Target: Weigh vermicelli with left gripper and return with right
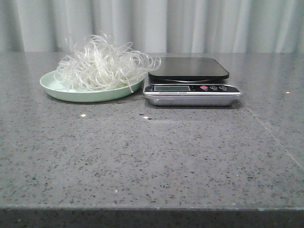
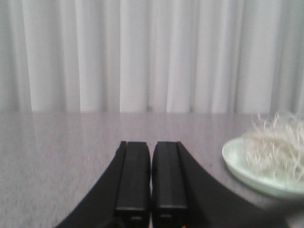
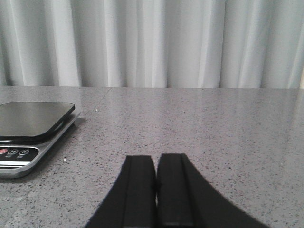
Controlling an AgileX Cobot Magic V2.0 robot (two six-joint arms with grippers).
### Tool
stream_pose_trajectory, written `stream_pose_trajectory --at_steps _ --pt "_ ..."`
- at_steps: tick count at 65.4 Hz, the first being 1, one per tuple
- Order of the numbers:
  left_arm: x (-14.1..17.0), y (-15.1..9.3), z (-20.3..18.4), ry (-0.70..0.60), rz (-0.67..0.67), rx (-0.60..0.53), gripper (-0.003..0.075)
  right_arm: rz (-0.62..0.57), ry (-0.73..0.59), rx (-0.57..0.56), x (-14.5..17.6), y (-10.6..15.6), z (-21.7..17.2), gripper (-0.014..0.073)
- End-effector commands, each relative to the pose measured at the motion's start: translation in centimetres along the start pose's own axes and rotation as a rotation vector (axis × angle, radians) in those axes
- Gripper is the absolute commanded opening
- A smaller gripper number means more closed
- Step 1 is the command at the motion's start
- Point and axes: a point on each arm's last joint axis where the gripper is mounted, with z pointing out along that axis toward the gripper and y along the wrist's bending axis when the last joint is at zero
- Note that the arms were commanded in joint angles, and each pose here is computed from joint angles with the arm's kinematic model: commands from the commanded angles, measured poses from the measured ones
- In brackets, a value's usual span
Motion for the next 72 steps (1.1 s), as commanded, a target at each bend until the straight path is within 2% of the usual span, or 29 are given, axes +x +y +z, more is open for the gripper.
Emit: stream_pose_trajectory --at_steps 1,5,11,14,23,26,34,42,62,67,72 --pt "-3.2 -0.1 -0.4 -0.250 -0.012 0.017 0.0134 -0.011 -0.097 -0.001 -1.0 0.0 -0.2 0.0168" --pt "-5.1 -0.1 -0.4 -0.267 -0.012 0.015 0.0134 -0.011 -0.097 -0.001 -1.0 0.0 -0.2 0.0168" --pt "-8.1 -0.1 -0.1 -0.228 -0.003 0.007 0.0134 -0.011 -0.097 -0.002 -1.0 0.0 -0.2 0.0168" --pt "-10.0 -0.1 0.4 -0.192 0.026 0.002 0.0134 -0.011 -0.096 -0.006 -1.0 0.1 -0.2 0.0168" --pt "-13.4 0.1 2.1 -0.087 0.026 -0.012 0.0134 -0.010 -0.096 -0.010 -1.0 0.1 -0.2 0.0168" --pt "-14.5 0.1 3.1 -0.005 -0.003 -0.017 0.0134 -0.010 -0.096 -0.010 -1.0 0.1 -0.2 0.0168" --pt "-14.6 0.0 4.6 0.132 -0.086 -0.009 0.0134 -0.010 -0.096 -0.010 -1.0 0.1 -0.2 0.0168" --pt "-13.6 -0.1 5.9 0.200 -0.107 -0.008 0.0134 -0.010 -0.096 -0.010 -1.0 0.1 -0.2 0.0168" --pt "-12.3 0.0 7.5 0.289 -0.107 -0.013 0.0144 -0.010 -0.096 -0.010 -1.0 0.1 -0.2 0.0168" --pt "-12.2 0.0 7.7 0.300 -0.103 -0.013 0.0209 -0.010 -0.096 -0.010 -1.0 0.1 -0.2 0.0168" --pt "-12.3 0.0 8.0 0.303 -0.103 -0.013 0.0331 -0.010 -0.096 -0.010 -1.0 0.1 -0.2 0.0168"
